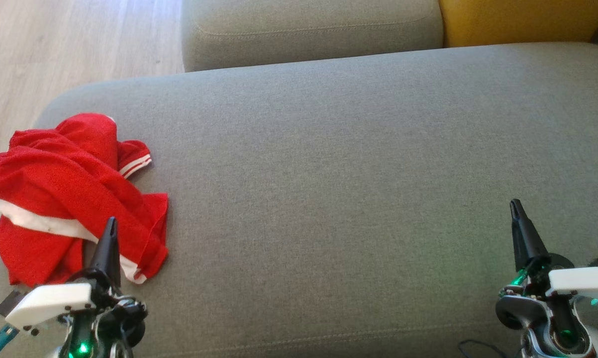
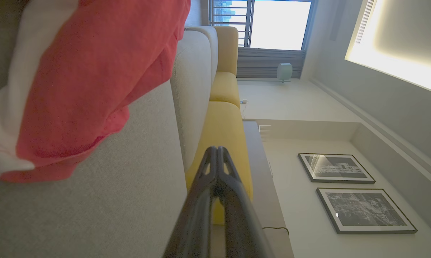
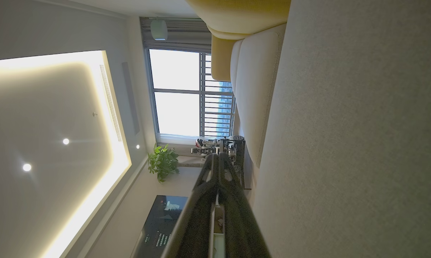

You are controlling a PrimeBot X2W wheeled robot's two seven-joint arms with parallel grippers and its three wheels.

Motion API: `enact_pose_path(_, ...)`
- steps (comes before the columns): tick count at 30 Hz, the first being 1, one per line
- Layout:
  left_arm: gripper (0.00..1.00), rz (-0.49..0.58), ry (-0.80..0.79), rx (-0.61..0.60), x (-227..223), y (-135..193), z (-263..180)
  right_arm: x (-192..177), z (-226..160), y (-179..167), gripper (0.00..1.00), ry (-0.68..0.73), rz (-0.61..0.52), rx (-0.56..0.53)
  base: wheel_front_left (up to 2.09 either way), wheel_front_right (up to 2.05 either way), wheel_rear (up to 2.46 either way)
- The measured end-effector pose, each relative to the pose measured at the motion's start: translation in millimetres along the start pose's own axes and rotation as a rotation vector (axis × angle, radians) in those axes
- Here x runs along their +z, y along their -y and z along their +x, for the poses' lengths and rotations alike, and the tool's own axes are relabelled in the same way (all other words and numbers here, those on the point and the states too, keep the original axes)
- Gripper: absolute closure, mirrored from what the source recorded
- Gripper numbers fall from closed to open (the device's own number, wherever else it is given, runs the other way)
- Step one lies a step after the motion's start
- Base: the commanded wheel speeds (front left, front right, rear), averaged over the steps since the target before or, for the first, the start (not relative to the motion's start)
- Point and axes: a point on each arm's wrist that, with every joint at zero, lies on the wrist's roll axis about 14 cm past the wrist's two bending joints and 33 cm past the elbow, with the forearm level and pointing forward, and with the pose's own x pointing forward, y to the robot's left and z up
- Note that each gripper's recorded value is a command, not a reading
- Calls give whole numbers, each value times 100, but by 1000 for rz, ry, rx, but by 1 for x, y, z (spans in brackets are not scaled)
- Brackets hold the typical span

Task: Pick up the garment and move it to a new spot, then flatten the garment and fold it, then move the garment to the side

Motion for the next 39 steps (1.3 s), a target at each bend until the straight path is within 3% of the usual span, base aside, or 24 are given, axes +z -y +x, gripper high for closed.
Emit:
enact_pose_path(13, 100, 0, 0, 0, 0, 0, 0, 0, 0, 0, 100, 0, 0, 0, 0, 0, 0)
enact_pose_path(14, 0, 0, 0, 2, 0, -1, 0, 0, 0, 1, 0, 0, 0, -2, 0, 0, 0)
enact_pose_path(21, 0, -20, 11, 142, -1, -48, -23, -3, -19, 42, 0, 2, 14, -123, 0, 0, 0)
enact_pose_path(28, 0, 14, 28, 129, 2, -43, -20, -1, -17, 36, 0, 13, -24, -108, 0, 0, 0)
enact_pose_path(39, 0, 105, 83, 89, 17, -28, -18, 4, -14, 16, 0, 34, -179, -53, 0, 0, 0)
